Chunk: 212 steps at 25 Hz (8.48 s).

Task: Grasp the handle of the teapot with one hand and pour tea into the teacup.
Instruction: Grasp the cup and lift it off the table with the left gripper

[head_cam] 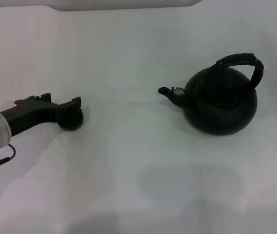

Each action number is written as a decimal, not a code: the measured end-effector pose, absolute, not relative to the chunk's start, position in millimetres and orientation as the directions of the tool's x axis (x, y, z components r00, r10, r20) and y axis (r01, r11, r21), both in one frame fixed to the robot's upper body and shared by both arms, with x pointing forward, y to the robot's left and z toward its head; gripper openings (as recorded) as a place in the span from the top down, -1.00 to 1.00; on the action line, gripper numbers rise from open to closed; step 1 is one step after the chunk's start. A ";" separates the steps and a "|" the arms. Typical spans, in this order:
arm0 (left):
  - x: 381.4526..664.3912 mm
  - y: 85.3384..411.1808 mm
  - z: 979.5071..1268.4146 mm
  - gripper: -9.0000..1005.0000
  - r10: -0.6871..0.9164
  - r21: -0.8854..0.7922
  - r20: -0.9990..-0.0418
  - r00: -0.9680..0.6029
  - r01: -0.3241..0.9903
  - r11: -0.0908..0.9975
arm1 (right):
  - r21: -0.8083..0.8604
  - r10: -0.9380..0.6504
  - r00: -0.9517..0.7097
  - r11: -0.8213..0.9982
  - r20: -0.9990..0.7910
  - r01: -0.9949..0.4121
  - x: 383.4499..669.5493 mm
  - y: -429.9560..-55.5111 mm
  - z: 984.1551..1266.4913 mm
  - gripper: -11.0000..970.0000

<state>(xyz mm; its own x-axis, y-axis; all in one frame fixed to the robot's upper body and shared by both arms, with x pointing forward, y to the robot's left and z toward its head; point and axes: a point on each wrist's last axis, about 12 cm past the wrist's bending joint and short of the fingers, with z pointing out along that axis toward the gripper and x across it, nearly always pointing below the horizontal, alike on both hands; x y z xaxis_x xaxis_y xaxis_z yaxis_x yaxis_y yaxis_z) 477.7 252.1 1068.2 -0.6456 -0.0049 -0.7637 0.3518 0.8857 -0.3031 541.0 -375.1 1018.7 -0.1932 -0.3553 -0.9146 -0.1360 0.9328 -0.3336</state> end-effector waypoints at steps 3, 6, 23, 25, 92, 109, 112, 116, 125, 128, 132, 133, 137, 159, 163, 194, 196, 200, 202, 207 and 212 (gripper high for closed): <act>477.0 250.9 1066.7 -0.76 0.006 -0.298 -0.758 -0.652 0.354 0.886 | -0.334 -0.355 -0.192 0.933 -0.915 -0.136 541.1 -375.1 1018.8 -0.80; 476.1 251.4 1064.1 -0.76 0.006 -0.298 -0.745 -0.667 0.341 0.892 | -0.333 -0.355 -0.192 0.933 -0.915 -0.135 540.7 -375.2 1018.7 -0.80; 477.0 247.2 1060.0 -0.76 0.022 -0.309 -0.721 -0.693 0.350 0.884 | -0.333 -0.355 -0.187 0.932 -0.916 -0.141 541.2 -373.4 1018.8 -0.80; 476.9 247.3 1058.2 -0.76 0.022 -0.312 -0.716 -0.698 0.348 0.884 | -0.333 -0.355 -0.187 0.933 -0.916 -0.140 541.1 -373.5 1018.8 -0.80; 487.8 241.6 1074.5 0.04 0.072 -0.313 -0.702 -0.708 0.398 0.863 | -0.331 -0.353 -0.185 0.933 -0.917 -0.138 540.5 -374.0 1019.0 -0.80; 490.2 249.3 1082.2 0.21 0.071 -0.320 -0.698 -0.712 0.400 0.859 | -0.331 -0.354 -0.186 0.933 -0.917 -0.142 538.7 -373.9 1017.8 -0.80; 489.3 248.7 1081.9 0.00 0.072 -0.329 -0.690 -0.721 0.400 0.855 | -0.333 -0.356 -0.184 0.932 -0.916 -0.145 538.9 -373.3 1018.0 -0.80; 490.7 248.1 1081.0 -0.31 0.096 -0.308 -0.683 -0.724 0.405 0.861 | -0.330 -0.354 -0.182 0.932 -0.918 -0.147 537.7 -372.6 1017.4 -0.80; 505.1 244.6 1083.4 -0.71 0.135 -0.269 -0.680 -0.720 0.418 0.868 | -0.326 -0.348 -0.157 0.933 -0.924 -0.151 534.0 -372.1 1018.2 -0.80; 510.5 240.8 1082.5 -0.74 0.146 -0.273 -0.674 -0.724 0.428 0.862 | -0.324 -0.345 -0.150 0.934 -0.926 -0.150 532.2 -372.5 1018.4 -0.80; 520.6 228.2 1081.6 -0.77 0.165 -0.300 -0.651 -0.741 0.450 0.841 | -0.322 -0.343 -0.149 0.935 -0.928 -0.145 531.0 -373.5 1018.3 -0.80; 523.5 224.7 1081.5 -0.77 0.170 -0.306 -0.643 -0.746 0.454 0.836 | -0.322 -0.342 -0.149 0.936 -0.928 -0.144 530.8 -373.8 1018.4 -0.80; 529.1 217.6 1081.7 -0.77 0.186 -0.320 -0.623 -0.760 0.465 0.826 | -0.324 -0.343 -0.149 0.936 -0.928 -0.136 529.4 -376.3 1018.6 -0.80; 524.5 221.2 1085.6 -0.77 0.211 -0.313 -0.567 -0.796 0.446 0.838 | -0.357 -0.375 -0.141 0.924 -0.916 -0.136 530.7 -377.0 1019.9 -0.80; 524.6 220.7 1085.9 -0.77 0.218 -0.311 -0.565 -0.796 0.450 0.837 | -0.355 -0.371 -0.140 0.926 -0.918 -0.127 530.8 -378.2 1020.5 -0.80; 522.5 219.6 1079.5 -0.75 0.230 -0.311 -0.509 -0.829 0.427 0.849 | -0.359 -0.375 -0.142 0.925 -0.916 -0.127 531.5 -378.8 1020.8 -0.80; 522.4 219.2 1079.4 -0.75 0.232 -0.311 -0.509 -0.829 0.428 0.848 | -0.359 -0.375 -0.142 0.925 -0.916 -0.127 531.5 -378.8 1020.8 -0.80; 521.7 218.9 1079.1 -0.74 0.236 -0.312 -0.504 -0.831 0.430 0.847 | -0.359 -0.375 -0.143 0.925 -0.916 -0.127 531.5 -378.9 1020.7 -0.80; 521.5 218.6 1079.0 -0.74 0.239 -0.311 -0.503 -0.830 0.433 0.846 | -0.359 -0.375 -0.143 0.925 -0.916 -0.127 531.5 -378.9 1020.7 -0.80; 521.3 217.2 1078.2 -0.54 0.255 -0.297 -0.500 -0.828 0.440 0.848 | -0.359 -0.375 -0.144 0.925 -0.916 -0.127 531.4 -378.9 1020.6 -0.80; 521.3 213.2 1077.2 -0.41 0.272 -0.280 -0.491 -0.828 0.445 0.850 | -0.359 -0.375 -0.144 0.925 -0.916 -0.127 531.4 -378.9 1020.6 -0.80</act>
